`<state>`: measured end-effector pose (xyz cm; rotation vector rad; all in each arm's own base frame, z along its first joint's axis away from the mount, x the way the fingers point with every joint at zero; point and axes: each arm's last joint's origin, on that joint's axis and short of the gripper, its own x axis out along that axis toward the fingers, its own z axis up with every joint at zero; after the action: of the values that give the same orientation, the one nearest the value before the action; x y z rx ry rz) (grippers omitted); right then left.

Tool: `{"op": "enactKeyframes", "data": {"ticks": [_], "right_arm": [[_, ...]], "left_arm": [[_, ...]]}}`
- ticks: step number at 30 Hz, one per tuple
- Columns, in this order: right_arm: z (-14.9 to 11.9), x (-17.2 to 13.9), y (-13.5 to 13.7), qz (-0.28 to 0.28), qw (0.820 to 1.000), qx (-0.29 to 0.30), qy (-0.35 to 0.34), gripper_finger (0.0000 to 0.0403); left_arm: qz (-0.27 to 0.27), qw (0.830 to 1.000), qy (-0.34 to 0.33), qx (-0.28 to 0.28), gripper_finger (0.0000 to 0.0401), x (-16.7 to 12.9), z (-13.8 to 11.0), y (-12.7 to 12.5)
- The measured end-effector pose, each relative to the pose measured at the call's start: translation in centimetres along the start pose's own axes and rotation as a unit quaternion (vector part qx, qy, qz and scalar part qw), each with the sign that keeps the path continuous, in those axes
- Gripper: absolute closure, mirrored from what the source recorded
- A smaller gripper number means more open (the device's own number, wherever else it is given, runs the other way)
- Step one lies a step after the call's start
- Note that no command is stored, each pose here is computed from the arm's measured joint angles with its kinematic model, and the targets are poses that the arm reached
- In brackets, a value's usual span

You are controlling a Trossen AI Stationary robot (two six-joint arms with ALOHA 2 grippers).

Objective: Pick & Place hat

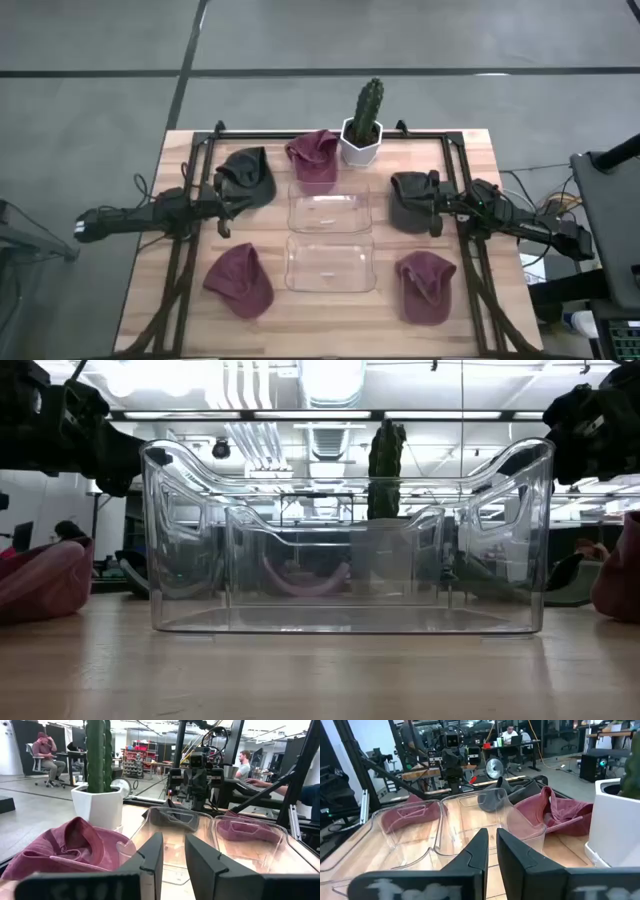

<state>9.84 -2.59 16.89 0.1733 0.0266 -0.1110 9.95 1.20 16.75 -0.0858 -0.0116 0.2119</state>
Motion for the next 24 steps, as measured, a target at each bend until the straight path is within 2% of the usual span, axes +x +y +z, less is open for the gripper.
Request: {"op": "enactKeyframes", "data": {"ticks": [10, 14, 18, 20, 24], "right_arm": [[0.0, 0.0, 0.0, 0.0, 1.0, 0.004, -0.001, 0.0369], [0.2, 0.0, 0.0, 0.0, 1.0, -0.013, -0.005, 0.0369], [2.3, -0.4, 0.4, -0.002, 0.999, -0.027, -0.021, 0.0369], [4.2, -0.9, 0.7, -0.03, 0.999, -0.025, -0.01, 0.0369], [7.9, -2.0, 1.0, -0.134, 0.987, -0.007, 0.09, 0.0369]], "left_arm": [[0.0, 1.0, 0.0, 0.002, 0.0327, 0.0, 0.0, 0.0], [0.0, 1.0, 0.0, 0.002, 0.0327, 0.0, 0.0, 0.0], [0.0, 1.0, 0.0, 0.002, 0.0327, 0.0, 0.0, 0.0], [0.0, 1.0, 0.0, 0.002, 0.0327, 0.0, 0.0, 0.0], [0.0, 1.0, 0.0, 0.0, 0.0327, 0.0, 0.0, 0.0]]}}
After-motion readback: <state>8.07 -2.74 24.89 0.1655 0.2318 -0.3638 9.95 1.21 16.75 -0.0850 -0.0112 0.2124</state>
